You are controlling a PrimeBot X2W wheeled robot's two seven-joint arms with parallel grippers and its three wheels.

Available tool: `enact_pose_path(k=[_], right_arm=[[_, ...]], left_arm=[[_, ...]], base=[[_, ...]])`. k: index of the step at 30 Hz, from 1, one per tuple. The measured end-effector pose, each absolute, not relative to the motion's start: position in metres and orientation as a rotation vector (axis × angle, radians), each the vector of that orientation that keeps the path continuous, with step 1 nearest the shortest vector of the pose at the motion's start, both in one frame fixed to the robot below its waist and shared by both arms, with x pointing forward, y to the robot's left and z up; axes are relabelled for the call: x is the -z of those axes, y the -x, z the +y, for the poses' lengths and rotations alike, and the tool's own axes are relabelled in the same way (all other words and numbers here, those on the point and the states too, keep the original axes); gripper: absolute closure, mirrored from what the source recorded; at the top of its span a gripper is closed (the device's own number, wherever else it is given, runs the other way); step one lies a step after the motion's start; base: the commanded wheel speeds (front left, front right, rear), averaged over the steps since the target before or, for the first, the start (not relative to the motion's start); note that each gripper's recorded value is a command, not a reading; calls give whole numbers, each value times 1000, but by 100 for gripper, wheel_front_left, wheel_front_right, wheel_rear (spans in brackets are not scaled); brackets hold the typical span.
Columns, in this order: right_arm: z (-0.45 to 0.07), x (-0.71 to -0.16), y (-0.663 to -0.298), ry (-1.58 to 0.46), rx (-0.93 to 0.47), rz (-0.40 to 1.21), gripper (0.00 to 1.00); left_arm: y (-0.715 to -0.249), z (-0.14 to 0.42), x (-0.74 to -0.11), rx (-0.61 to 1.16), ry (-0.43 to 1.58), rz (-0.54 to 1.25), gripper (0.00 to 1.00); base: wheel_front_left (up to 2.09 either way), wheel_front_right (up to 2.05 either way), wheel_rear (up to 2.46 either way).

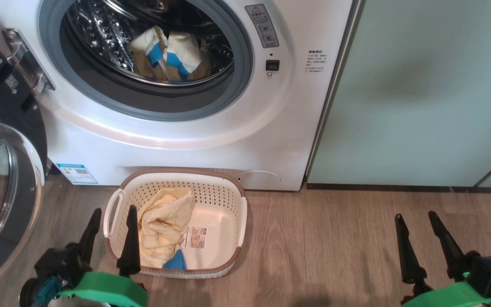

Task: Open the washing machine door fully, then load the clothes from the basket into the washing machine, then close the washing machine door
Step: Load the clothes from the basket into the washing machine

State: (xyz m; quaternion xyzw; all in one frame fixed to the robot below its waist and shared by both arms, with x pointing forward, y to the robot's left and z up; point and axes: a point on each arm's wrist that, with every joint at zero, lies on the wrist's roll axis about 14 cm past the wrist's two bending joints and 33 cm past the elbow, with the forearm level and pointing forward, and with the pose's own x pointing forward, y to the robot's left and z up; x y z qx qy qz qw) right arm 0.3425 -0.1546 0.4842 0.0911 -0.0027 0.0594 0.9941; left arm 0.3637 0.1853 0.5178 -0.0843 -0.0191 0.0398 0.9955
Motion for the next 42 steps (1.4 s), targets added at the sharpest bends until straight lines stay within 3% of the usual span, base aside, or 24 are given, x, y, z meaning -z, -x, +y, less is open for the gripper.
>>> enact_pose_path(k=[10,23,32,42], right_arm=[[-156,-474,-348,-184,-113,26,0],[-161,-459,-381,-177,-99,61,0],[-172,-428,-423,-173,-71,108,0],[-186,-386,-444,-169,-27,186,0]], left_arm=[[-373,185,-496,-73,160,23,0],[-423,159,-433,24,154,176,0],[-491,138,-348,98,135,332,0],[-504,117,-226,186,92,626,0]], base=[[0,0,0],[0,0,0],[0,0,0],[0,0,0]])
